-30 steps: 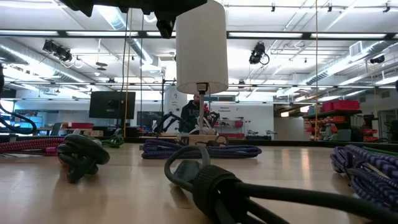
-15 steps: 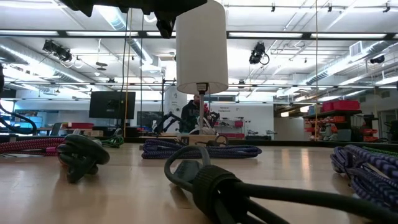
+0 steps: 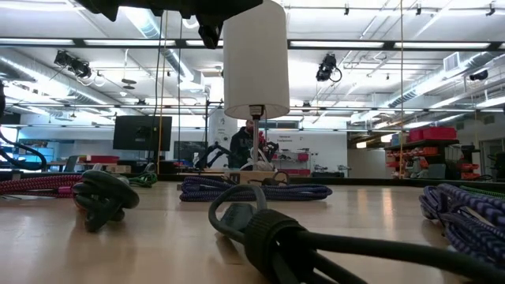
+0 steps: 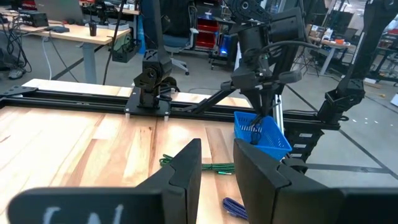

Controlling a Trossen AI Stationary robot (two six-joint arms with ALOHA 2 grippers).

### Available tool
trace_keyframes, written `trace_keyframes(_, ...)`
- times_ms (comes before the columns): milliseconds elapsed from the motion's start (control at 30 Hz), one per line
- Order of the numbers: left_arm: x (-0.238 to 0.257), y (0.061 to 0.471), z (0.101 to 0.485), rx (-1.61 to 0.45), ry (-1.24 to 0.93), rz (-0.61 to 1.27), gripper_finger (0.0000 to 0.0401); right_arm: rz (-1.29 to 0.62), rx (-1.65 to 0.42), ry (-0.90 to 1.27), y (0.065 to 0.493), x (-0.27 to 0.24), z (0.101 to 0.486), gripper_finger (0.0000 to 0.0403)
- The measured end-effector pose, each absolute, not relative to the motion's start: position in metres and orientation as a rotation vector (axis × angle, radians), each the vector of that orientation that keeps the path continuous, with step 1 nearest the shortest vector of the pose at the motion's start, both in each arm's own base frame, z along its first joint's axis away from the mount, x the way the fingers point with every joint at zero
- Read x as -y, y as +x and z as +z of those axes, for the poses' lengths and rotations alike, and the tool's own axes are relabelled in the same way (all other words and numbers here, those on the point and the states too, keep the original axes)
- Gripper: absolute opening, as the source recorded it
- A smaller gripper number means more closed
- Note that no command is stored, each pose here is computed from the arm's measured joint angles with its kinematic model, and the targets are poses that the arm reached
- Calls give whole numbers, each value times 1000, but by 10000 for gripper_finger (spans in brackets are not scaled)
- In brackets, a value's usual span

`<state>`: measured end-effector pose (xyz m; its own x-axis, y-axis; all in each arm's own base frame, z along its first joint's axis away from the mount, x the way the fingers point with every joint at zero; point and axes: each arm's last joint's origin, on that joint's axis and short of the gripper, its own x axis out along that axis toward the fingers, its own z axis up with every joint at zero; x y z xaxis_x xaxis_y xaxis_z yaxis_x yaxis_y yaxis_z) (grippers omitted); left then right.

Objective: Pick & Place USB Port
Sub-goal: Put the black charger cable into the blue bin, then put the black and green charger cable into the orange bin

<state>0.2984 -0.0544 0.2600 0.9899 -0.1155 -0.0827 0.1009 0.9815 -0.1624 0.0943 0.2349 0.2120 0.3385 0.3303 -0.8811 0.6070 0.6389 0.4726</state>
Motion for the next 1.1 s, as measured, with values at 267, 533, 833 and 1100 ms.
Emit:
trace_keyframes(267, 55, 298, 260, -92, -159, -109, 99, -244, -1264, 892, 93, -232, 211, 74)
trace_keyframes(533, 54, 298, 260, -92, -159, -109, 99, -268, -1265, 895, 93, -231, 210, 91)
trace_keyframes(833, 54, 298, 260, -92, -158, -109, 99, -298, -1265, 873, 92, -228, 209, 115)
trace_keyframes(1100, 54, 298, 260, -90, -158, -92, 99, -359, -1021, 806, 103, -217, 209, 121)
